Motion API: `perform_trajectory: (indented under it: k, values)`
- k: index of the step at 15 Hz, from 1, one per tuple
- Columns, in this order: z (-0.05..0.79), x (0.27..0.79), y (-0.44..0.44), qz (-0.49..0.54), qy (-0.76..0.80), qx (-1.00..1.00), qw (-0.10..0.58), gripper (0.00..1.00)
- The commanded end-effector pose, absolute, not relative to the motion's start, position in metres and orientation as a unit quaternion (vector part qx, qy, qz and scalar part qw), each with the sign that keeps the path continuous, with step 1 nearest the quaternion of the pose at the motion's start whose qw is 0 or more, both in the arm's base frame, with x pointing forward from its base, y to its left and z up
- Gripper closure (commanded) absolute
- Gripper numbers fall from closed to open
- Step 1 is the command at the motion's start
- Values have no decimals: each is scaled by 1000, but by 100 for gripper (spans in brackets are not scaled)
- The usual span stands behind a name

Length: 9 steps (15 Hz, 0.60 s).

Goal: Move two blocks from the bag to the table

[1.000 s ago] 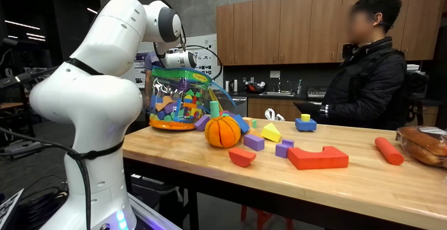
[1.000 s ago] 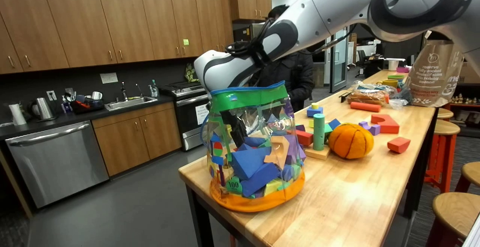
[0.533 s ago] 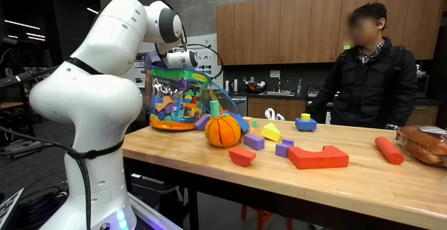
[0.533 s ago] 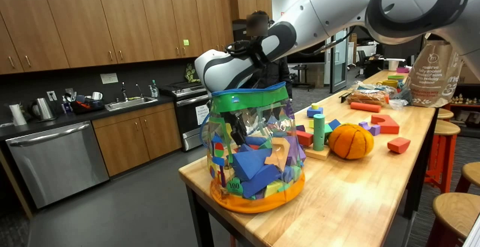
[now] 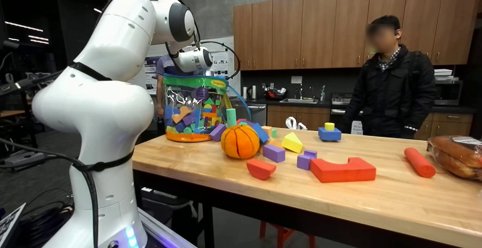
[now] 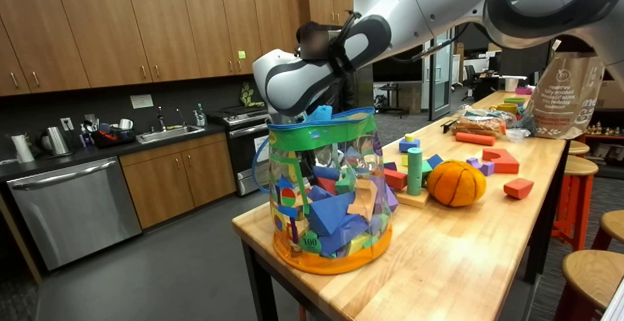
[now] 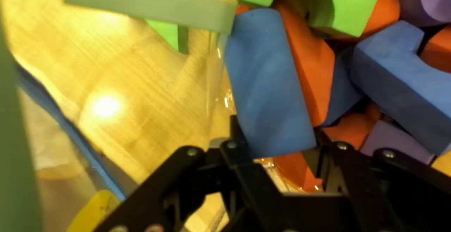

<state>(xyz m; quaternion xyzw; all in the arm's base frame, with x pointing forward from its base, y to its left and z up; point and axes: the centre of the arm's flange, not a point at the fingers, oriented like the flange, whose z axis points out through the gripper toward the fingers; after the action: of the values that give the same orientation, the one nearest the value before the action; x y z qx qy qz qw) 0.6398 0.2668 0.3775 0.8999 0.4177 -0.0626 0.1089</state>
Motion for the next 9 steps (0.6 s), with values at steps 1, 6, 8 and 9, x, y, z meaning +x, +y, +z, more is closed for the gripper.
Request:
perform_trajectory:
  k: [1,6,8,9]
  values:
    - [411,611,260,-20,420,898,130,82]
    - [443,593,261,14,428,894,133,82]
    - [458,584,260,31,429,892,137,82]
    - [466,580,259,41,430,891,140,82]
